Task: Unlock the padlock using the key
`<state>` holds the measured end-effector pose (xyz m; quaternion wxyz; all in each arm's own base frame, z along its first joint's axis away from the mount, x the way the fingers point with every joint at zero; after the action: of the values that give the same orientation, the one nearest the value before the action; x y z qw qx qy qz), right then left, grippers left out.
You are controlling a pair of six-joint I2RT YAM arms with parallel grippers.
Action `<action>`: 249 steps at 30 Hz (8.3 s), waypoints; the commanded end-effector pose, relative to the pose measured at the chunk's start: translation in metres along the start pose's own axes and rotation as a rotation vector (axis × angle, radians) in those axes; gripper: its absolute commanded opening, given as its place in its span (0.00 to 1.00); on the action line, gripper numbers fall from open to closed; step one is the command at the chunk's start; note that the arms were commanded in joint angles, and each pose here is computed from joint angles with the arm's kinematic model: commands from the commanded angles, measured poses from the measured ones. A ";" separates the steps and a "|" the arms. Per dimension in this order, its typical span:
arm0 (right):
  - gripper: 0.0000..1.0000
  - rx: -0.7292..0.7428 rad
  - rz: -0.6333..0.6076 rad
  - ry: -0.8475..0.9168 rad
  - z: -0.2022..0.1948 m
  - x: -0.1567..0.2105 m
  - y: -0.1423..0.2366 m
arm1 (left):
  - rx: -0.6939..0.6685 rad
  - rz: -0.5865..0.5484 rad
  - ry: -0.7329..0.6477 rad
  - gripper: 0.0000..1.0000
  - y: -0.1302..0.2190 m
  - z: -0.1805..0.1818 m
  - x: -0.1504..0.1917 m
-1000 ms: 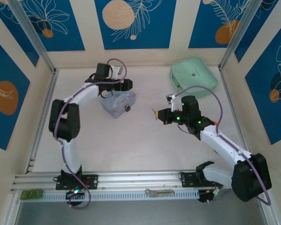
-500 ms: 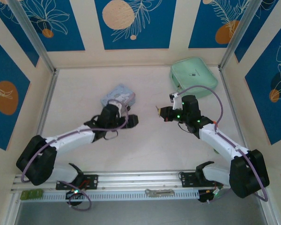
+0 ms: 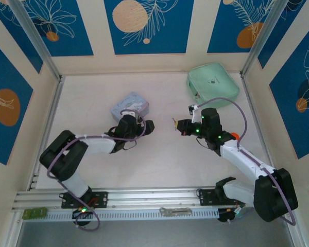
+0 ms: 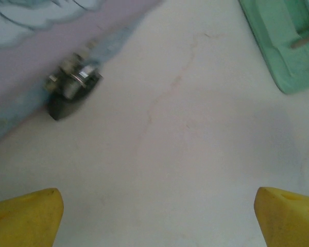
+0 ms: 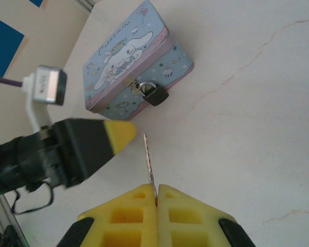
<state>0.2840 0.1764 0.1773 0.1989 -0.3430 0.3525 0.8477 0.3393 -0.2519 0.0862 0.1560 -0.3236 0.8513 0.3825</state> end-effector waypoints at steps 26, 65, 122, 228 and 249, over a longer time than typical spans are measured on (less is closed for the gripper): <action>0.00 -0.017 -0.001 -0.013 -0.002 -0.002 -0.005 | -0.110 -0.154 -0.113 0.69 -0.013 0.055 -0.041; 0.00 -0.025 0.025 -0.022 -0.005 0.003 -0.017 | 0.115 -0.198 0.109 0.00 -0.069 0.041 -0.053; 0.00 -0.460 0.313 -0.181 0.003 0.056 -0.115 | 0.639 0.203 0.487 0.00 0.008 -0.045 0.002; 0.00 -0.282 0.236 -0.112 -0.007 0.023 -0.099 | 0.454 0.024 0.392 0.00 -0.016 -0.007 -0.004; 0.00 -0.461 0.300 0.087 0.025 0.034 -0.054 | 0.328 0.014 0.423 0.32 -0.008 0.018 0.041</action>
<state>0.2953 0.2386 0.1386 -0.0004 -0.3541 0.2085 0.9117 0.3251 -0.2641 0.0514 0.0281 -0.3581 0.9176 0.1700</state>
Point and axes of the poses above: each hand's point on the last joint's axis, 136 mm out from that joint toward the fingers, its own y axis back along the fingers, its own z axis along the line the jaws close on, x = y × z, the point moved 2 cm from there along y, back along the fingers, and after that the axes turned 7 degrees about y, right-handed, at the moved point
